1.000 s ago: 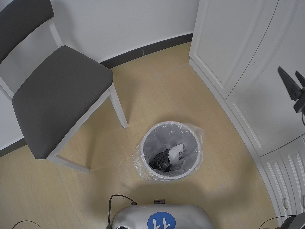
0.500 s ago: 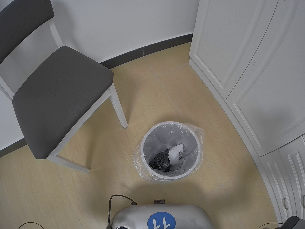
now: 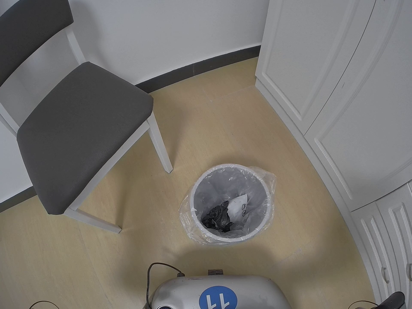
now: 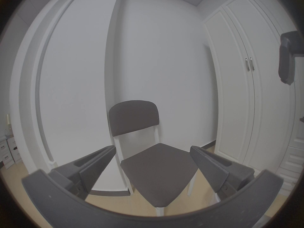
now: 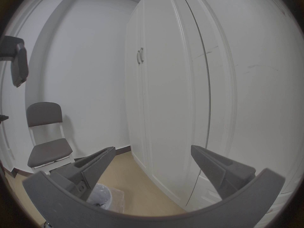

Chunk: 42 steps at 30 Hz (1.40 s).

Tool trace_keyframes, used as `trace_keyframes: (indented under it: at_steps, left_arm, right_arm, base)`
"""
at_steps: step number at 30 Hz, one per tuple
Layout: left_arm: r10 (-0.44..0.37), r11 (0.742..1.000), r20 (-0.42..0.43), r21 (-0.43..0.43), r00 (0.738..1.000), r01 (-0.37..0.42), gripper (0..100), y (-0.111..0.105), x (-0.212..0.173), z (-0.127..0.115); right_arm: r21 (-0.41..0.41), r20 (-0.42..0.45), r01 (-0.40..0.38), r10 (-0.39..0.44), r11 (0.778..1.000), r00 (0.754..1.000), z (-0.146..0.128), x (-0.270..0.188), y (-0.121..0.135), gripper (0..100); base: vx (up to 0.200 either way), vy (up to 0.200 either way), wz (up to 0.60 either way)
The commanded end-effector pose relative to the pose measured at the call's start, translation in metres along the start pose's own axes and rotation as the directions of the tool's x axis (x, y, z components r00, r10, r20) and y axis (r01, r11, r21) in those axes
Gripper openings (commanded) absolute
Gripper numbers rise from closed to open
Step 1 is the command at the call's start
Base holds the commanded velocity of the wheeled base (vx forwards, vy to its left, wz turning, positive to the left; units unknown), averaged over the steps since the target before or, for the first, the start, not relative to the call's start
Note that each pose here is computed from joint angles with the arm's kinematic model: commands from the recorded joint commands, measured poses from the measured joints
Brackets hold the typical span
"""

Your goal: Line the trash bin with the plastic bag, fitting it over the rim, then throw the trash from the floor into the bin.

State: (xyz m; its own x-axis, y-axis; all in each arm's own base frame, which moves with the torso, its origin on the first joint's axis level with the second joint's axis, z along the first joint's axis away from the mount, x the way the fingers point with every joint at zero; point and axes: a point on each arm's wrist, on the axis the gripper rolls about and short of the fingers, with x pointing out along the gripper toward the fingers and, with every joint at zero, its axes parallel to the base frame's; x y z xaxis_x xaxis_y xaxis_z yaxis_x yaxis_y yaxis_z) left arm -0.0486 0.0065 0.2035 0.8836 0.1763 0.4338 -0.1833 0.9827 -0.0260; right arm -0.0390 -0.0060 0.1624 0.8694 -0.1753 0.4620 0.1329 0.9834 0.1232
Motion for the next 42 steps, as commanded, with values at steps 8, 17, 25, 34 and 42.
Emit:
trace_keyframes:
  at_steps: [8, 17, 25, 34, 42]
  left_arm:
    - [0.017, 1.0, -0.087, -0.021, 0.996, -0.019, 100, 0.001, -0.027, -0.045]
    - [0.017, 0.999, -0.164, -0.026, 0.986, -0.022, 100, -0.001, -0.025, -0.072]
    - [0.015, 1.0, -0.281, -0.004, 0.96, -0.017, 100, -0.003, -0.027, -0.11]
    - [0.02, 1.0, -0.373, 0.003, 0.928, -0.02, 100, -0.003, -0.031, -0.12]
    - [-0.02, 0.999, -0.39, -0.036, 0.92, 0.006, 100, -0.004, -0.031, -0.121]
  right_arm:
    - [-0.013, 0.022, 0.001, -0.001, 1.0, 1.0, -0.023, -0.014, -0.002, 100]
    - [-0.019, -0.037, 0.006, -0.007, 1.0, 0.999, -0.04, -0.015, -0.003, 100]
    - [-0.014, -0.204, 0.014, -0.016, 1.0, 0.979, -0.057, -0.017, -0.004, 100]
    - [-0.114, -0.396, -0.018, -0.029, 0.993, 0.918, -0.077, -0.023, -0.006, 100]
    - [-0.15, -0.406, -0.121, 0.05, 0.981, 0.913, -0.078, -0.024, -0.004, 100]
  base:
    - [0.0, 0.0, 0.0]
    - [0.0, 0.0, 0.0]
    - [0.0, 0.0, 0.0]
    - [0.0, 0.0, 0.0]
    - [0.0, 0.0, 0.0]
